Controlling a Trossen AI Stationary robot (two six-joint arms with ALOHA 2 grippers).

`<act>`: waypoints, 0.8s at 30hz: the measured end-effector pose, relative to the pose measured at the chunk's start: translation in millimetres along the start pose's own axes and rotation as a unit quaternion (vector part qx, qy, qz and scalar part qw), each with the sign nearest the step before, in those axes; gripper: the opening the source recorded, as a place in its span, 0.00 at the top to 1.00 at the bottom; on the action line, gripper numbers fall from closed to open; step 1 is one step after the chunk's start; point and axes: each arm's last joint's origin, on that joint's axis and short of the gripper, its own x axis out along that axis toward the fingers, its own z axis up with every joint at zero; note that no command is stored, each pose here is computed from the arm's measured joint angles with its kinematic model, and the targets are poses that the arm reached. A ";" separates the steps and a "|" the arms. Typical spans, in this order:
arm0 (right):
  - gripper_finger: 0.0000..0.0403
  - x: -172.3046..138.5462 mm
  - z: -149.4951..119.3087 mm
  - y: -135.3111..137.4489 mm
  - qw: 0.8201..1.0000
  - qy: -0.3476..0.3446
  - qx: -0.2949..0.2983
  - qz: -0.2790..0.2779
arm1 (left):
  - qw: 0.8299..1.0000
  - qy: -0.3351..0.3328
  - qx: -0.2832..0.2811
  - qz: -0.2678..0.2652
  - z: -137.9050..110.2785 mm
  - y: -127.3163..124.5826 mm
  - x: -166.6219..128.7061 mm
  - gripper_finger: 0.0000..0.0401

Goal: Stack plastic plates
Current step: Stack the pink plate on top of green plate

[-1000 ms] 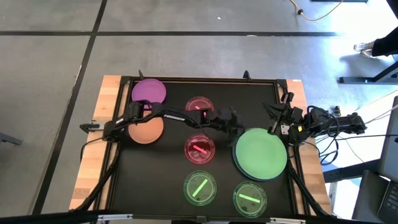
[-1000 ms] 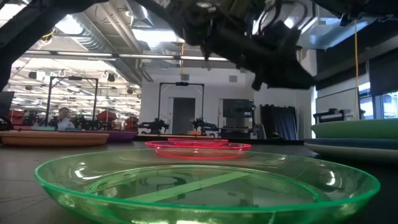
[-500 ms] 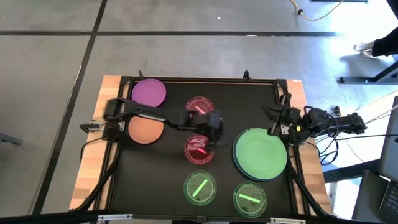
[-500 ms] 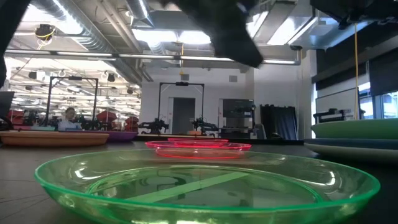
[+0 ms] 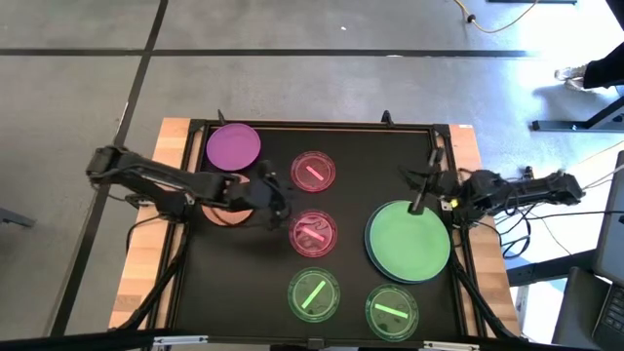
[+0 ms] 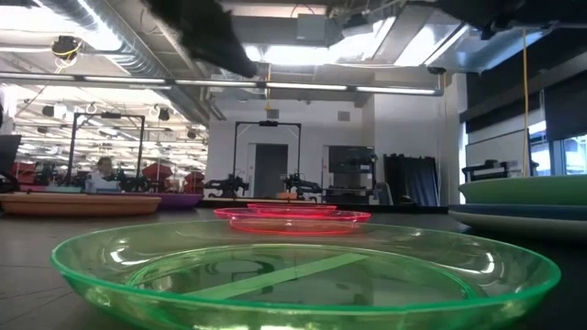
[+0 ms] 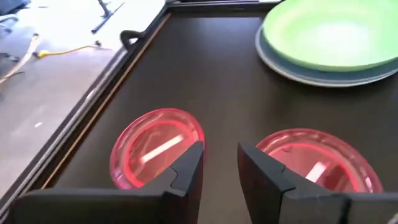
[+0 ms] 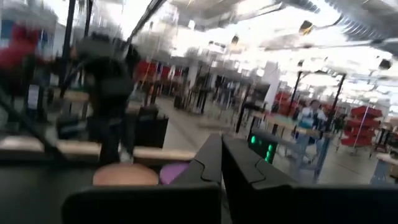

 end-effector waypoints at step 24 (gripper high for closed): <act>0.99 74.6 -30.2 53.2 0.930 0.335 0.082 0.126 | 0.943 0.258 -0.123 0.170 -90.7 78.5 20.3 0.77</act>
